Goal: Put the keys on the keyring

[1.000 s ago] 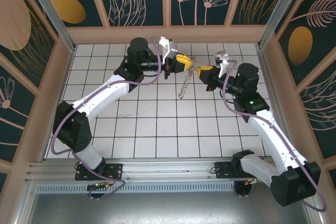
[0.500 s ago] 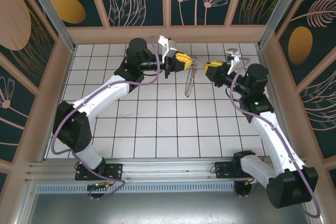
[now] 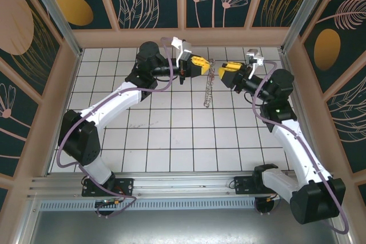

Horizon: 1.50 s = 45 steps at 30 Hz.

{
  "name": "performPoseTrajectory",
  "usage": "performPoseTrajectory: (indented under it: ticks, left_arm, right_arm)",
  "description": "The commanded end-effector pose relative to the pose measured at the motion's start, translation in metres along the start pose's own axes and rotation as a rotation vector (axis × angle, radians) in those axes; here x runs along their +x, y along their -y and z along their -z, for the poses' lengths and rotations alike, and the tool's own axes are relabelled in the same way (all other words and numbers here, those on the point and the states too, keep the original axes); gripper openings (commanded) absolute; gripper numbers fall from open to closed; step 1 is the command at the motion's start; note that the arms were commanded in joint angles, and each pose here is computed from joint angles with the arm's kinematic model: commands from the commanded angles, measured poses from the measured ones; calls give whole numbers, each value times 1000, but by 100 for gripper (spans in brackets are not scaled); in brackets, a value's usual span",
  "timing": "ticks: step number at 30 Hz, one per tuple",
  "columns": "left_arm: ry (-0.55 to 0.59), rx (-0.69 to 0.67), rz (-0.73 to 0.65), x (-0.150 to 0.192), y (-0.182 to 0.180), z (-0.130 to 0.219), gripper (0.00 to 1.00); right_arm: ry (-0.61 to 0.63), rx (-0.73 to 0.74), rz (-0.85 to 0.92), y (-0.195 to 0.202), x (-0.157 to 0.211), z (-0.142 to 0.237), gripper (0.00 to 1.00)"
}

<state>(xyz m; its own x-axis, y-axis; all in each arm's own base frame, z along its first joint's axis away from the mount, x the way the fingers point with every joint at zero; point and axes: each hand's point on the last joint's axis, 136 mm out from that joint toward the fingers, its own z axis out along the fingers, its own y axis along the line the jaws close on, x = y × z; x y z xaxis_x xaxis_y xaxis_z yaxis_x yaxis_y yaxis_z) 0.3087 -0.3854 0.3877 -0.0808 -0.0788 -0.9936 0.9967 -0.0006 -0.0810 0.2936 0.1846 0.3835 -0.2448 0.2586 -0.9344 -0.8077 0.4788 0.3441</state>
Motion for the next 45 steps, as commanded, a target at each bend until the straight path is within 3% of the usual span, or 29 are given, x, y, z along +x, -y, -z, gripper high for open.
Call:
performPoseTrajectory:
  ticks: [1,13,22,29,32,37,42,45]
  left_arm:
    - [43,42,0,-9,4,-1,0]
    - [84,62,51,-12,-1,-5,0]
    - [99,80,73,-12,-1,-6,0]
    - [107,81,79,-12,-1,-6,0]
    - [111,79,76,-13,-3,-7,0]
    - [113,71,85,-12,-8,-9,0]
    - [115,73,98,-10,-10,-10,0]
    - [119,79,106,-11,-10,-11,0]
  right_arm:
    - [38,-53,29,-6,-11,0,42]
    - [24,-107,-29,0,4,-2,40]
    - [20,-141,-85,4,13,-8,26]
    - [-20,-163,-113,3,26,-14,11]
    - [-52,-184,-114,-2,32,-15,10]
    - [-73,-129,-80,-4,36,-5,15]
    - [3,-72,-41,-2,13,11,39]
    - [40,-78,-16,-2,-4,10,46]
